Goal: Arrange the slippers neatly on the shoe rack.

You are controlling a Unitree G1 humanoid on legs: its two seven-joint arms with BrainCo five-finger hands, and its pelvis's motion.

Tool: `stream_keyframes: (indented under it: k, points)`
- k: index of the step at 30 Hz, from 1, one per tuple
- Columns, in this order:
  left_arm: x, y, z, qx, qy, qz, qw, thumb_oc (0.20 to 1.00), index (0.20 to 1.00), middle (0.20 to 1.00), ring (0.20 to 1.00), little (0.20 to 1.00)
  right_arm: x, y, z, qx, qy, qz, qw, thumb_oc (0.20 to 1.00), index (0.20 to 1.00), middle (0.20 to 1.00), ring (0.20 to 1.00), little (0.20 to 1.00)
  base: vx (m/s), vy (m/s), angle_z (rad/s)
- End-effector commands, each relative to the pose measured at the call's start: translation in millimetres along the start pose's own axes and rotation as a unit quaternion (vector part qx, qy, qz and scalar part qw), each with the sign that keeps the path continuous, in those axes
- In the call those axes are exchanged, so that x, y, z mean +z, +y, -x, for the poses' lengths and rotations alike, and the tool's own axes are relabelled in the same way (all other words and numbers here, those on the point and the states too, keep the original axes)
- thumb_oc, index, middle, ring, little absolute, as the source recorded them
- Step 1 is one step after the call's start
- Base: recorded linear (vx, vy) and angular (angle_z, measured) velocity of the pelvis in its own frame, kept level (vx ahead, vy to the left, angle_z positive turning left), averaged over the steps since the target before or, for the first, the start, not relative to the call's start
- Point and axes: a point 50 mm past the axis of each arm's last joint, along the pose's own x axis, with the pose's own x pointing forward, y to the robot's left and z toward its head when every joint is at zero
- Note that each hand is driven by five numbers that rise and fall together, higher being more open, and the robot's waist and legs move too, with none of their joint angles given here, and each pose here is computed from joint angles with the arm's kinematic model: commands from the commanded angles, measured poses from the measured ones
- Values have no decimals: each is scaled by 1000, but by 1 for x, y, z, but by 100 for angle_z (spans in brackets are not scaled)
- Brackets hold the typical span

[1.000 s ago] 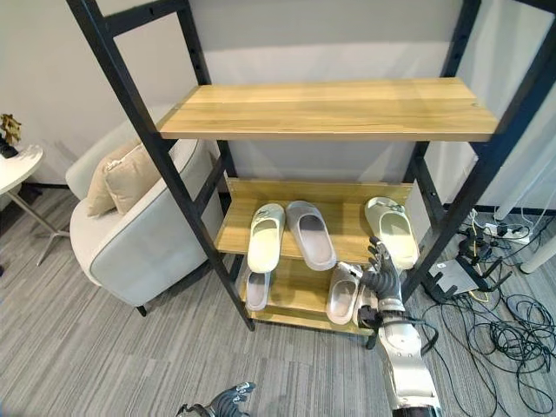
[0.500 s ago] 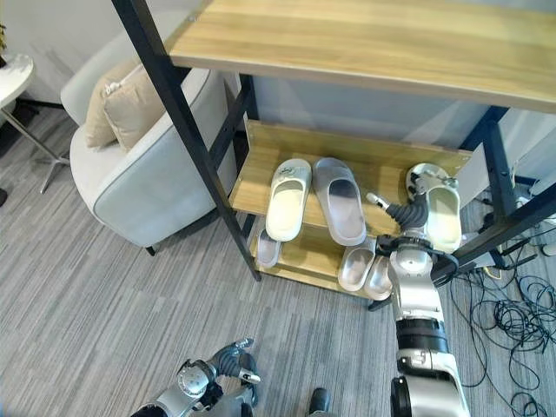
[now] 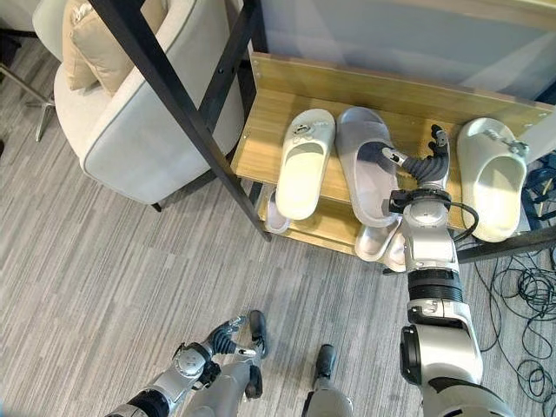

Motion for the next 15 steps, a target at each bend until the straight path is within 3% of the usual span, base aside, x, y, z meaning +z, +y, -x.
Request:
stream_keyframes:
  k: [1,6,10,11,12,15]
  points:
    - [16,-3,-6,8,-31,34,999,1000,1000,1000,1000,1000,42,-15,-12,-3,-72,19,997,1000,1000,1000,1000,1000,46,6,7]
    - [17,-4,-7,5,-30,34,999,1000,1000,1000,1000,1000,50,-11,-11,23,-79,63,995,1000,1000,1000,1000,1000,36,-1,5]
    - [21,-3,-8,7,-36,37,999,1000,1000,1000,1000,1000,56,-20,-14,18,-78,166,983,1000,1000,1000,1000,1000,6,2,3]
    - [24,-1,-8,9,-41,39,998,1000,1000,1000,1000,1000,58,-20,-16,19,-77,189,979,551,551,551,551,551,0,0,0]
    - [26,0,-9,11,-44,42,998,1000,1000,1000,1000,1000,61,-20,-18,19,-78,215,973,200,200,200,200,200,0,0,0]
    - [29,1,-10,12,-48,43,998,1000,1000,1000,1000,1000,62,-22,-19,13,-80,253,964,200,200,200,200,200,0,0,0]
